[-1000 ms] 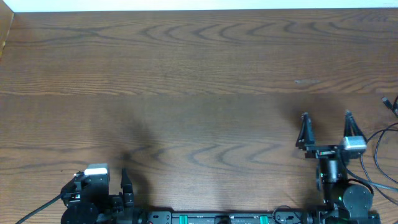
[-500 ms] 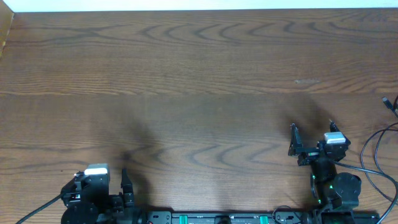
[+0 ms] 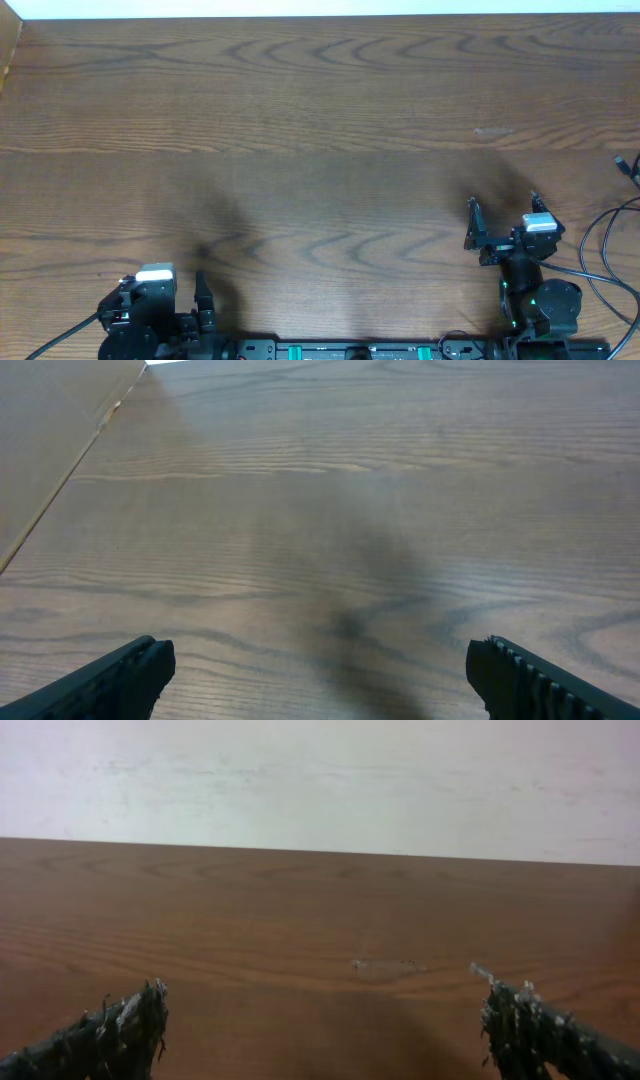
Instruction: Untangle cables
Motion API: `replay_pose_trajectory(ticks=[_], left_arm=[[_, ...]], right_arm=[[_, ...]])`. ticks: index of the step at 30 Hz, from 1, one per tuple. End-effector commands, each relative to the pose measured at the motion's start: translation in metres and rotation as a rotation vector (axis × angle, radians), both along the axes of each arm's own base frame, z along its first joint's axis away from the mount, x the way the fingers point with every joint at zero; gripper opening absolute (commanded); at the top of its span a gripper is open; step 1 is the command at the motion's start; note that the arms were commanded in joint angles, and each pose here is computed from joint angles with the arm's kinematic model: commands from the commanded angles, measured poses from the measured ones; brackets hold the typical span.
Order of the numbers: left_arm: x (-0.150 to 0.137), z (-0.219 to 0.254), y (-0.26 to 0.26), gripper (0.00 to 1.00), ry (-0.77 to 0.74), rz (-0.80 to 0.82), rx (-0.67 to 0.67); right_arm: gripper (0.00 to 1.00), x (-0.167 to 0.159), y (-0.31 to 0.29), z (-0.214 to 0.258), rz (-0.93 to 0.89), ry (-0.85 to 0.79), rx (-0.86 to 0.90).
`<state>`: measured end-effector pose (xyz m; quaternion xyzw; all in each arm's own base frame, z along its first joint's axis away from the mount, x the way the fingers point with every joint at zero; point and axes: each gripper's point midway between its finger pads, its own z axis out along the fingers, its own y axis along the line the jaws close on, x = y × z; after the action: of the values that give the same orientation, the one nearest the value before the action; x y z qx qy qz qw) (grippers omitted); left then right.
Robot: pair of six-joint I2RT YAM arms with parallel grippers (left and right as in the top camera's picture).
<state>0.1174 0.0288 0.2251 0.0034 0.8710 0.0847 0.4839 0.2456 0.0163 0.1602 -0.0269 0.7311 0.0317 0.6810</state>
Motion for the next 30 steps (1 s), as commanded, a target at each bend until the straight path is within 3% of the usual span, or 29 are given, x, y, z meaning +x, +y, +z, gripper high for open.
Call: replay_pose_trajectory(ticks=[1,15,20,23,26,30], left_arm=[[-0.001,0.001,0.002,0.98,-0.006,0.015,-0.003],[0.003,0.005,-0.002,0.98,-0.028,-0.002,-0.017],[0.037,0.078,-0.044,0.98,-0.356,-0.206,-0.144],[0.048,0.125,-0.083,0.98,-0.586,-0.432,-0.208],[0.054,0.134,-0.105,0.98,-0.692,-0.57,-0.224],[0.072,0.109,-0.12,0.98,-0.726,-0.651,-0.231]], right_arm=[[0.99,0.0,-0.002,-0.003,-0.009,-0.001,-0.015],[0.99,0.0,-0.002,-0.003,-0.009,0.0,-0.015],[0.99,0.0,-0.002,-0.003,-0.009,-0.001,-0.015],[0.99,0.0,-0.002,-0.003,-0.009,0.001,-0.015],[0.99,0.0,-0.002,-0.003,-0.009,0.001,-0.015],[0.99,0.0,-0.002,-0.003,-0.009,0.001,-0.015]])
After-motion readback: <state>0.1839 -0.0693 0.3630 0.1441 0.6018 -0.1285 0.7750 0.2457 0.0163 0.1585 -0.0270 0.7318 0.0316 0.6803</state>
